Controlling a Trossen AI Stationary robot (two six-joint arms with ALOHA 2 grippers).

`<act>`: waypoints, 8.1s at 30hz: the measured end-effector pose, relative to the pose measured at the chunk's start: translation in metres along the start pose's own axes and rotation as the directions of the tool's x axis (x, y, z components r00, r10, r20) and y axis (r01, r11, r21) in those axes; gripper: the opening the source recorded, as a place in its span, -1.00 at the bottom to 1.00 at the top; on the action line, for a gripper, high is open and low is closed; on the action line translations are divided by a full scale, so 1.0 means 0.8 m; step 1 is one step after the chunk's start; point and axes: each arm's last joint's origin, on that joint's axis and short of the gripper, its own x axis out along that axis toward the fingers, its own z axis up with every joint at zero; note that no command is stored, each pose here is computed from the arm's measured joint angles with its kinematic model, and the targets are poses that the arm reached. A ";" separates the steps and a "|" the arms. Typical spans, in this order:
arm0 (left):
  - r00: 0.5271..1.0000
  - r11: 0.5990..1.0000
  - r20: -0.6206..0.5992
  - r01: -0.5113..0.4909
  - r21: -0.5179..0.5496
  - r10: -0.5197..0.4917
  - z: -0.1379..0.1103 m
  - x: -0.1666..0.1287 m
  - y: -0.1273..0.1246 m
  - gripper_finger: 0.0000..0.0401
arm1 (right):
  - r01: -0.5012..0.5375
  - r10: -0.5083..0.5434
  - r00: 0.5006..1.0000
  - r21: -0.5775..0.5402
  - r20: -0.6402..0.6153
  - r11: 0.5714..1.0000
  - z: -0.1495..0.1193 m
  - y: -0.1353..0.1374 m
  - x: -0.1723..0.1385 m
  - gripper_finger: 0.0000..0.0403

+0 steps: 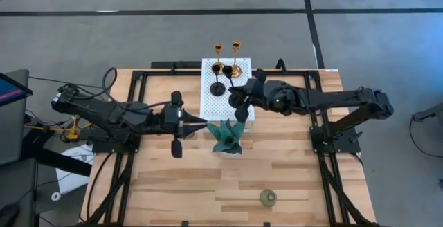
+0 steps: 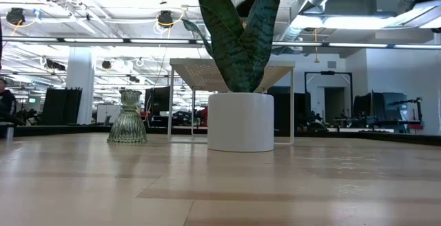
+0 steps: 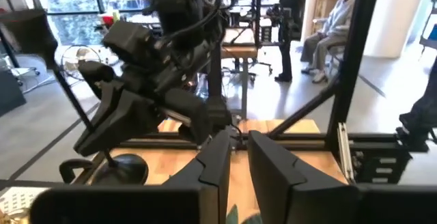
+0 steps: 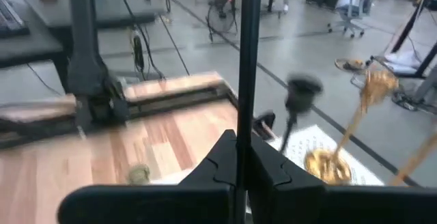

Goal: Pick & Place candle stick holders
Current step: Put the black candle holder on the shelf aligned with the black candle holder, then put the top transparent candle holder on the shelf

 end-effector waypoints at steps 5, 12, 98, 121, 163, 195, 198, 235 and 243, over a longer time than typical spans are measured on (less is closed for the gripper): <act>1.000 1.000 -0.020 -0.021 0.009 0.022 -0.002 0.000 0.000 -0.78 | 0.016 -0.019 0.999 0.062 0.044 0.998 -0.033 -0.013 -0.004 -1.00; 1.000 1.000 -0.020 -0.025 0.010 0.025 -0.002 0.000 0.001 -0.81 | -0.005 -0.024 0.983 0.157 0.182 0.988 -0.072 -0.046 -0.006 -1.00; 0.979 0.996 -0.203 0.009 0.084 0.008 -0.019 -0.028 0.003 -0.90 | -0.232 0.207 0.965 0.157 0.163 0.960 -0.075 -0.059 -0.093 -0.29; 0.908 0.992 -0.408 -0.124 -0.033 0.100 -0.159 -0.112 0.037 -0.98 | -0.351 0.291 0.924 0.244 0.250 0.904 -0.053 0.003 -0.155 -0.99; 0.890 0.928 -0.366 -0.343 -0.143 0.272 -0.359 -0.123 0.047 -0.83 | -0.258 0.224 0.957 0.192 0.183 0.947 -0.013 0.036 -0.153 -1.00; 0.869 0.844 -0.344 -0.456 -0.280 0.356 -0.382 -0.064 0.048 0.62 | -0.257 0.223 0.958 0.191 0.181 0.947 -0.013 0.036 -0.153 -1.00; 0.876 0.842 -0.329 -0.451 -0.295 0.354 -0.383 -0.060 0.047 0.64 | -0.255 0.223 0.959 0.187 0.176 0.949 -0.014 0.036 -0.153 -1.00; 0.897 0.837 -0.272 -0.429 -0.340 0.348 -0.382 -0.053 0.038 -0.32 | -0.244 0.222 0.965 0.163 0.141 0.956 -0.019 0.036 -0.152 -1.00; 0.923 0.822 -0.180 -0.385 -0.419 0.341 -0.360 -0.058 0.037 -0.32 | -0.242 0.222 0.966 0.157 0.132 0.958 -0.021 0.036 -0.151 -1.00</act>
